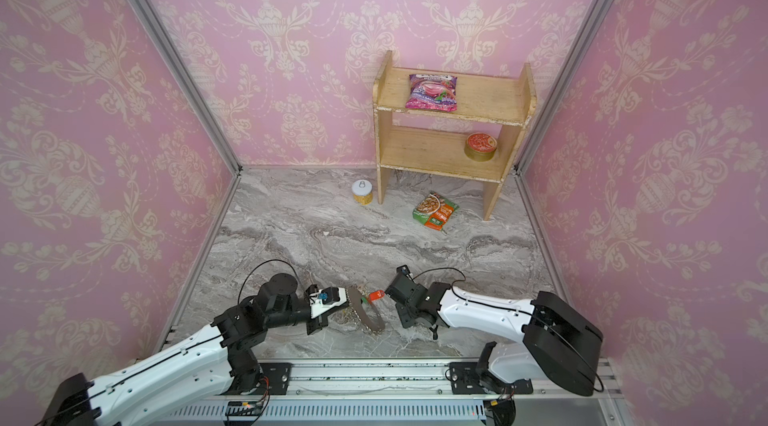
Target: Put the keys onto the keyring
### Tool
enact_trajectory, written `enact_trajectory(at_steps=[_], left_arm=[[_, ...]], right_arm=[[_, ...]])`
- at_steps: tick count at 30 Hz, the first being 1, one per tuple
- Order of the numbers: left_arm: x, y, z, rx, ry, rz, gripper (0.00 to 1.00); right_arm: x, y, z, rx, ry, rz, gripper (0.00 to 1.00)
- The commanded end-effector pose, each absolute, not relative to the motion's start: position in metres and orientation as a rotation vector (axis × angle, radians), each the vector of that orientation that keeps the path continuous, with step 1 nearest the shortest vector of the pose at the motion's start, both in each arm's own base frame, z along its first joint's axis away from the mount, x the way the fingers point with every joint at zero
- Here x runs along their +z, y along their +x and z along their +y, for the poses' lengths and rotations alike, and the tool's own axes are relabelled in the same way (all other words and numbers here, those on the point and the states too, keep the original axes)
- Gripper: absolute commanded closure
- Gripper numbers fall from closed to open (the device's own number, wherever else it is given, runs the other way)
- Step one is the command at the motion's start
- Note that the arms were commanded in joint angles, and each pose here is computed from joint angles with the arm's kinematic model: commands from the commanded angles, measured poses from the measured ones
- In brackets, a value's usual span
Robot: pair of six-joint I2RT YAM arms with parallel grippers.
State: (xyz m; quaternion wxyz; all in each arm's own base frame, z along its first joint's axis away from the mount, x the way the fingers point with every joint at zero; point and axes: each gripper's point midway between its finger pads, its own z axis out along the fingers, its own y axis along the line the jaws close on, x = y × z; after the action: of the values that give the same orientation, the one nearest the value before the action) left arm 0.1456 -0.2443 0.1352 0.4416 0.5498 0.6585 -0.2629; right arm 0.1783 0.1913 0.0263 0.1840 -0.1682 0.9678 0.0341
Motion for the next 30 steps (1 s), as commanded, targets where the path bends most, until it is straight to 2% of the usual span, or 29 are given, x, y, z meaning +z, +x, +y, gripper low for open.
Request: enact_trajectory(at_steps=[1, 16, 21, 23, 27, 30], left_arm=[[0.146, 0.146, -0.248, -0.668, 1.337, 1.593, 1.0], [0.145, 0.146, -0.248, -0.667, 1.337, 1.595, 1.0], [0.146, 0.146, -0.248, -0.669, 1.337, 1.593, 1.0], [0.145, 0.145, -0.249, -0.67, 1.34, 1.595, 1.0], [0.146, 0.146, -0.249, -0.662, 1.343, 1.586, 1.0], [0.149, 0.148, -0.25, -0.643, 1.355, 1.564, 1.0]], right_arm=[[0.03, 0.183, 0.195, 0.084, -0.459, 2.713, 0.84], [0.028, 0.18, 0.192, 0.073, -0.464, 2.728, 0.92], [0.027, 0.178, 0.19, 0.078, -0.419, 2.742, 1.0], [0.029, 0.177, 0.188, 0.076, -0.425, 2.74, 1.0], [0.047, 0.181, 0.19, 0.116, -0.508, 2.69, 1.0], [0.071, 0.186, 0.199, 0.254, -0.586, 2.625, 1.0]])
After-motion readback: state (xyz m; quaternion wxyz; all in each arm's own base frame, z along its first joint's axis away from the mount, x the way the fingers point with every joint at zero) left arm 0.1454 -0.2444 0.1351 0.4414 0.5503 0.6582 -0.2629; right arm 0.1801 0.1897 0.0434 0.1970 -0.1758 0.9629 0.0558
